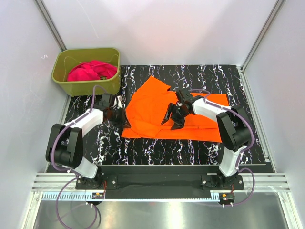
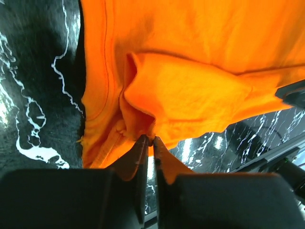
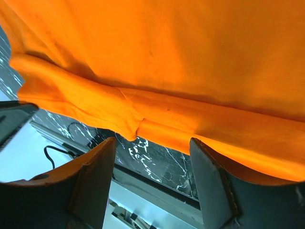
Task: Fold and stack the t-shirts
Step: Fold the tshirt
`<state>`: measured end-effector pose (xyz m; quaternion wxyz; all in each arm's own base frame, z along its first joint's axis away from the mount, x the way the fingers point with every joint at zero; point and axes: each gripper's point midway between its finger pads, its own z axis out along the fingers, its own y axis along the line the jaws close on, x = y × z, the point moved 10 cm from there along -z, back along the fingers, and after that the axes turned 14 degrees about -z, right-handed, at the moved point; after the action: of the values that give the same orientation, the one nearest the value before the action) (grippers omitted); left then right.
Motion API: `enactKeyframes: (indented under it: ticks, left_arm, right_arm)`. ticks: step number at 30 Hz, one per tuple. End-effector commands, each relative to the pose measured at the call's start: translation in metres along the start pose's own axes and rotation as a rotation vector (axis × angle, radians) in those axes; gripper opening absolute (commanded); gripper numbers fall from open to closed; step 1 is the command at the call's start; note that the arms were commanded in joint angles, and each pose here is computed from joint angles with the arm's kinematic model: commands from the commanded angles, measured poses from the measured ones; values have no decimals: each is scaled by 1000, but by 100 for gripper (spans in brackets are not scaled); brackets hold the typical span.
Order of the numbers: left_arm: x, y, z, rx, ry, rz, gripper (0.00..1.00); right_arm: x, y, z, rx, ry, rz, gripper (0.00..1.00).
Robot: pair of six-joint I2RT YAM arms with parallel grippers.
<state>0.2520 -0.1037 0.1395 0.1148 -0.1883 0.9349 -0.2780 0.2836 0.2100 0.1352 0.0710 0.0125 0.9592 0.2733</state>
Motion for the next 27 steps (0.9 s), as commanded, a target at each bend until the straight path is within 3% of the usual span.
enactKeyframes:
  ticks: [1,3,12,18,23,27]
  left_arm:
    - [-17,-20,-10,54,-71,59,9]
    - [-19,-23,-12,64,-76,51,0]
    - [-56,-51,3,130,-112,41,0]
    - [-91,-77,4,159,-165,78,28]
    - [-75,-75,-21,149,-198,91,57]
    - [-46,-50,-33,83,-185,108,53]
  right_arm:
    - [-5,16,-1,-50,-14,-28,70]
    - [-4,15,0,-49,-12,-27,70]
    - [-7,20,-8,-54,-41,-37,70]
    - [-13,26,-12,-66,-56,-49,70]
    - [-10,24,-8,-66,-42,-66,70]
    - [-3,36,-2,-54,-44,-173,63]
